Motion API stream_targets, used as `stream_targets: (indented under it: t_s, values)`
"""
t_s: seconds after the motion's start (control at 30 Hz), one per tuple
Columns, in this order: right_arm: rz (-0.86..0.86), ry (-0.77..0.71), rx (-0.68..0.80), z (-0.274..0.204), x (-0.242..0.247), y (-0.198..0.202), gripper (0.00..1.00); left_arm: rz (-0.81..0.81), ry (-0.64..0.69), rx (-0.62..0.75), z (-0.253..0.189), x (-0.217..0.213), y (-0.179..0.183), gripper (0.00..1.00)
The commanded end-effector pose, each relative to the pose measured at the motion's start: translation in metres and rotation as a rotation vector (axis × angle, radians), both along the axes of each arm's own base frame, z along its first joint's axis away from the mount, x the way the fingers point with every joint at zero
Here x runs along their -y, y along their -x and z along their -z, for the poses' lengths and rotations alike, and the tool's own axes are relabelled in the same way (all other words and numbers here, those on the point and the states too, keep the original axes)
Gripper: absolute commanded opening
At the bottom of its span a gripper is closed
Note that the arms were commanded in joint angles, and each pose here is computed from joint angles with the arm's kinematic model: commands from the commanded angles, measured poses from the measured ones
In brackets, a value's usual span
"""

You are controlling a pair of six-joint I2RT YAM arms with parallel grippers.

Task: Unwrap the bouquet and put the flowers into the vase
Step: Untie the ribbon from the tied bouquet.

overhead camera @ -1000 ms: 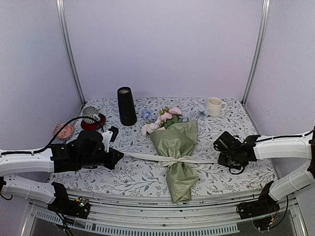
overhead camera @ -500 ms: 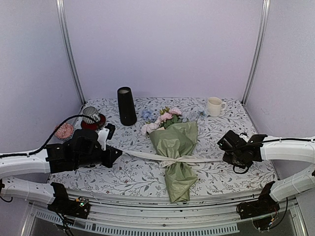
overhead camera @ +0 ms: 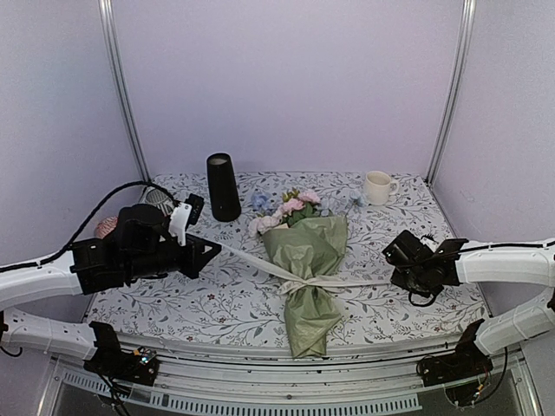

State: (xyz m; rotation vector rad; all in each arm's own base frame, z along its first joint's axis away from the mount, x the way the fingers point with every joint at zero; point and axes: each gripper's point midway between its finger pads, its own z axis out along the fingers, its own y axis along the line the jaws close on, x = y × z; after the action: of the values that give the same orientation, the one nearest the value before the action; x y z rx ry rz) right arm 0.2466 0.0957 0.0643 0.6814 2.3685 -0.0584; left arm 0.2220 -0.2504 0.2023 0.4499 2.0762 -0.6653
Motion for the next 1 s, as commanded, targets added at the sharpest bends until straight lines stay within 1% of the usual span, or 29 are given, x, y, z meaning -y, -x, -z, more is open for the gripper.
stream_targets:
  t_s: [0.0,0.23,0.53,0.77,0.97]
  values:
    - [-0.009,0.03,-0.024,0.006,0.001,-0.001,0.02,0.017,0.019,0.061,-0.028,0.005,-0.008,0.0]
    - [-0.021,0.024,-0.036,0.009,-0.003,-0.003,0.02,0.086,0.073,0.12,-0.073,0.031,-0.015,0.0]
    - [-0.033,0.009,-0.049,0.014,-0.006,-0.001,0.02,0.168,0.148,0.158,-0.112,0.047,-0.008,0.0]
    - [-0.041,0.012,-0.059,0.016,-0.009,-0.003,0.02,0.214,0.244,0.192,-0.144,0.044,0.007,0.0]
    - [-0.048,0.012,-0.058,0.016,-0.01,-0.003,0.02,0.192,0.256,0.203,-0.143,0.035,0.009,0.0]
